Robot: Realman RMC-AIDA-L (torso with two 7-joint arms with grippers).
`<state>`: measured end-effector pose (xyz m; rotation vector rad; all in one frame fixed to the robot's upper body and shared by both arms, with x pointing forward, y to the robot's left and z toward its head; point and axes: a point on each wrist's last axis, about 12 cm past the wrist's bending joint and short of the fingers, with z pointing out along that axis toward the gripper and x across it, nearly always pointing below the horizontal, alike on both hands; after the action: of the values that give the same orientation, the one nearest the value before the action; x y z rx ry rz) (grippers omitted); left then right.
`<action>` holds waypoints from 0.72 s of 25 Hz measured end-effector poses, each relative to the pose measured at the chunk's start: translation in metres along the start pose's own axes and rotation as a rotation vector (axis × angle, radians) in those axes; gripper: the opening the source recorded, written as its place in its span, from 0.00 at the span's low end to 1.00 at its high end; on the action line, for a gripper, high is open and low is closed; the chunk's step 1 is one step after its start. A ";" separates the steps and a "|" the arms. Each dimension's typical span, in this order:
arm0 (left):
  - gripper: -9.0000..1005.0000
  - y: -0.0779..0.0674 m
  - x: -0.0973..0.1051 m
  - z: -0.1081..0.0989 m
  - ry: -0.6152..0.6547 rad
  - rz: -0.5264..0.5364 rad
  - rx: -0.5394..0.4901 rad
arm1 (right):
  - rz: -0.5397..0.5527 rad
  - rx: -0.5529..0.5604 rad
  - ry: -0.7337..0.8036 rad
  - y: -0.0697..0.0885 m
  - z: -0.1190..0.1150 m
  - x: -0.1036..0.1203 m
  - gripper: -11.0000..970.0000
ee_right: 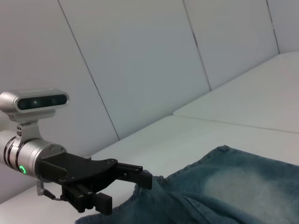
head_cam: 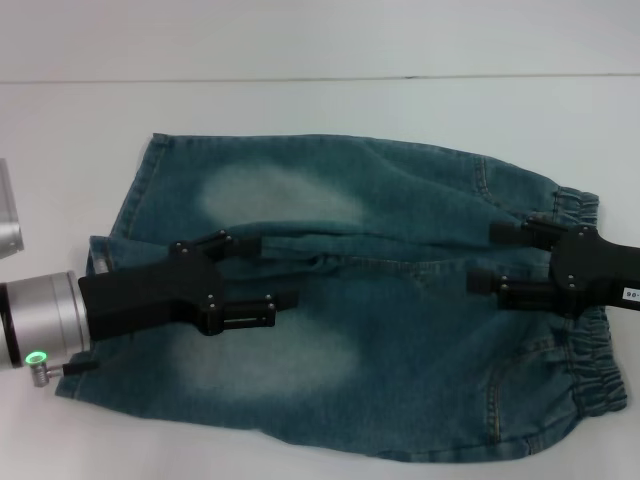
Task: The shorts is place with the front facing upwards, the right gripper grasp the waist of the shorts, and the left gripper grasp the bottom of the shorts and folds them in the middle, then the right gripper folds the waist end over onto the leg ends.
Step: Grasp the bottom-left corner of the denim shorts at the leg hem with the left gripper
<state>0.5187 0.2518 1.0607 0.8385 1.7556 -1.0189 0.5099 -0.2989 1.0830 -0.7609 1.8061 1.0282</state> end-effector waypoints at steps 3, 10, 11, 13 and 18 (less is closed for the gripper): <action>0.93 0.000 -0.001 0.000 -0.001 0.004 0.005 | 0.003 -0.002 -0.002 0.000 0.001 0.000 0.97; 0.93 0.000 -0.004 -0.001 -0.005 -0.002 0.017 | -0.001 0.002 -0.006 -0.001 0.002 -0.001 0.97; 0.93 -0.001 -0.005 -0.005 -0.012 -0.008 0.023 | -0.001 0.002 -0.007 -0.001 0.002 -0.001 0.97; 0.93 -0.005 -0.007 -0.017 -0.031 -0.013 0.038 | -0.001 0.005 -0.009 -0.001 0.001 -0.002 0.97; 0.93 -0.010 -0.008 -0.057 -0.050 -0.067 0.008 | -0.001 0.016 -0.006 -0.002 0.002 -0.001 0.97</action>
<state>0.4917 0.2979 1.0847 0.7570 1.7479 -1.0830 0.5133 -0.2980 1.0827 -0.7489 1.8064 1.0132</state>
